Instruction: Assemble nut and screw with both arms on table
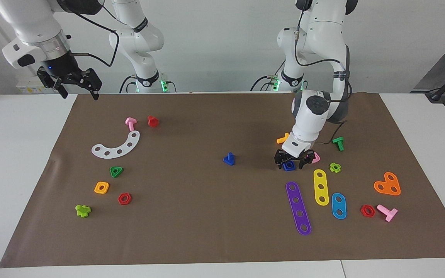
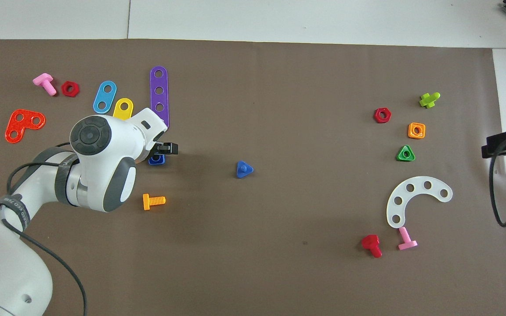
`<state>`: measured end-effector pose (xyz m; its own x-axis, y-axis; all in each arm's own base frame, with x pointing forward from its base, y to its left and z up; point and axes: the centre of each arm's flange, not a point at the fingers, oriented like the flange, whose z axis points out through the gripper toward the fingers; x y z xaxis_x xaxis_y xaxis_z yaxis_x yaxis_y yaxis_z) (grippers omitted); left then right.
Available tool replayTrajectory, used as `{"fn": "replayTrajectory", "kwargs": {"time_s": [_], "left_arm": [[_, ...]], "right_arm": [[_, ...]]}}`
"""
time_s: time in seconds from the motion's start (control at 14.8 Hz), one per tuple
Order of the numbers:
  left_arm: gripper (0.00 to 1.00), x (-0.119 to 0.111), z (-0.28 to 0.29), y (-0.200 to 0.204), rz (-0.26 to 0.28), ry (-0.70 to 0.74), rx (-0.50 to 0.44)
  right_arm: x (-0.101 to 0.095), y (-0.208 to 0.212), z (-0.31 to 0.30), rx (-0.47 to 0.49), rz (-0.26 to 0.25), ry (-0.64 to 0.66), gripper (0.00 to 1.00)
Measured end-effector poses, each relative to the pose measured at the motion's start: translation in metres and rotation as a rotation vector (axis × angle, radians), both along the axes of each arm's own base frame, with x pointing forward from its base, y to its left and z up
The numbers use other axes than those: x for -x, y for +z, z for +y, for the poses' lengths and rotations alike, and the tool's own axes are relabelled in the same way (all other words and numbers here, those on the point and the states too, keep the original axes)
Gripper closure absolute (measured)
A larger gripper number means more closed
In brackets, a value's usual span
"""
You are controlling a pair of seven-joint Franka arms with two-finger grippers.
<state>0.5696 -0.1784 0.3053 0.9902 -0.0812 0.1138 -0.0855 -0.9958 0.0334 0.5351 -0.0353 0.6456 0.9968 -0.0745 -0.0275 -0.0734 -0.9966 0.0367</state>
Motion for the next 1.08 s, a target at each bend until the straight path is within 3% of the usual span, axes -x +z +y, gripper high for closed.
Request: {"fn": "replayTrajectory", "kwargs": {"time_s": [0.61,0.88,1.08], "left_arm": [[0.15,0.0028,0.0018,-0.0042,0.022,0.010,-0.006],[0.26,0.0051,0.0025,-0.0065,0.045,0.015,-0.013],[0.30,0.0058,0.0027,-0.0073,0.053,0.017,-0.015]], "right_arm": [[0.0002,-0.0003,-0.0020,-0.019,0.000,-0.008,0.00],[0.0003,-0.0016,-0.0020,-0.019,0.002,-0.019,0.00],[0.0003,-0.0031,-0.0019,-0.019,0.005,-0.019,0.00]]}}
